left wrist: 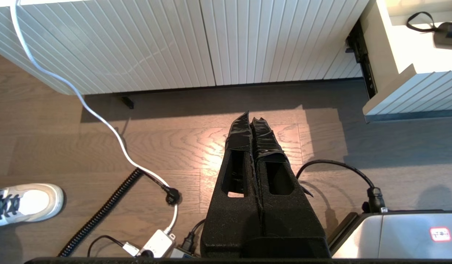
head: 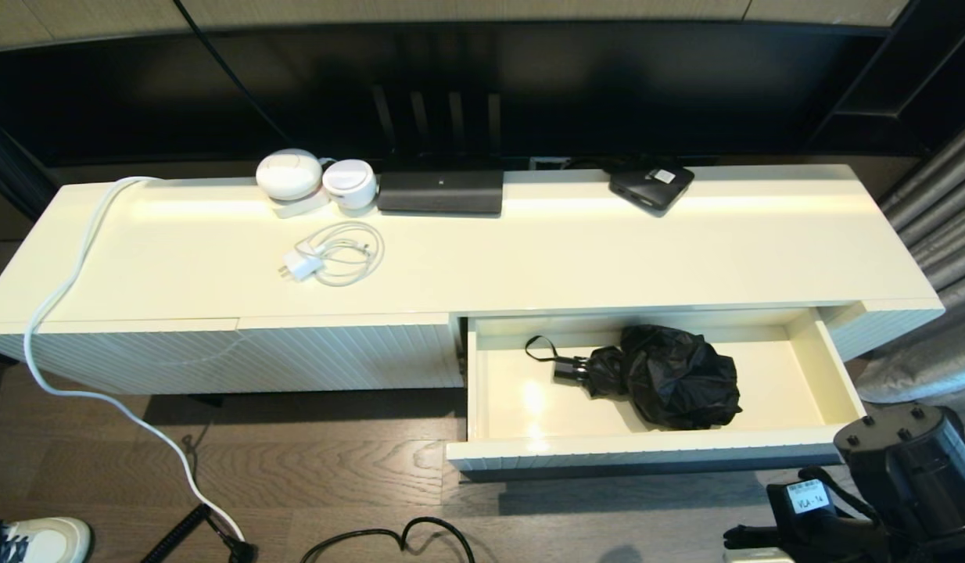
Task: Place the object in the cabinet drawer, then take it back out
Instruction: Close the drawer
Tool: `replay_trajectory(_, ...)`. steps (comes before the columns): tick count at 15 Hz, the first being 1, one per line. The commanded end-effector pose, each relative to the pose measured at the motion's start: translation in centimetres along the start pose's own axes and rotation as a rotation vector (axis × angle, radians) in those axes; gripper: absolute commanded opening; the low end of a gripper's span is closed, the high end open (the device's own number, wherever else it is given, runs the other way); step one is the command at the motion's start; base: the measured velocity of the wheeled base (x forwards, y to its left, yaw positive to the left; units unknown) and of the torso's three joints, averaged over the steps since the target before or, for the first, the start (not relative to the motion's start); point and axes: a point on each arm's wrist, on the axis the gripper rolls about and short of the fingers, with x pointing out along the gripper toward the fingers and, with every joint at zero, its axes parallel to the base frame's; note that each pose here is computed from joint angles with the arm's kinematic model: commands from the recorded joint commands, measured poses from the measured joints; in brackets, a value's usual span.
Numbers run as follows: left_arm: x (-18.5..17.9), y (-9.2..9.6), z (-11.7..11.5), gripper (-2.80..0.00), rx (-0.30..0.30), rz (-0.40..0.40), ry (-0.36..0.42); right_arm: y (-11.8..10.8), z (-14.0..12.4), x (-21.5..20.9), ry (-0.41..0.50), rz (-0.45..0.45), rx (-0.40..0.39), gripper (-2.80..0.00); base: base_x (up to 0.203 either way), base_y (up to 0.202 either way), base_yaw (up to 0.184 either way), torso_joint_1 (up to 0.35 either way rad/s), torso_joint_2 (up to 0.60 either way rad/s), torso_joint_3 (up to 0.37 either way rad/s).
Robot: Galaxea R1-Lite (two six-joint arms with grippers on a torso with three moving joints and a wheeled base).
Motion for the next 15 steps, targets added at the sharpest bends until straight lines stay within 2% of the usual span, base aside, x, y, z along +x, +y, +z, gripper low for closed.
replay_trajectory(1,0.0,0.0,0.0,-2.80,0.001,0.000,-0.001,0.4,-0.1,1.0,0.025,0.038,-0.012,-2.80,0.000,0.000,0.000,0.000,0.00,0.000)
replay_trajectory(6,0.0,0.0,0.0,-2.80,0.001,0.000,-0.002,-0.4,0.4,3.6,0.025,0.013,-0.009,-2.80,0.000,0.000,0.000,0.000,0.00,0.000)
replay_trajectory(15,0.0,0.0,0.0,-2.80,0.001,0.000,-0.001,-1.9,1.2,6.1,0.011,-0.118,-0.001,-2.80,0.000,0.000,0.000,0.000,0.00,0.000)
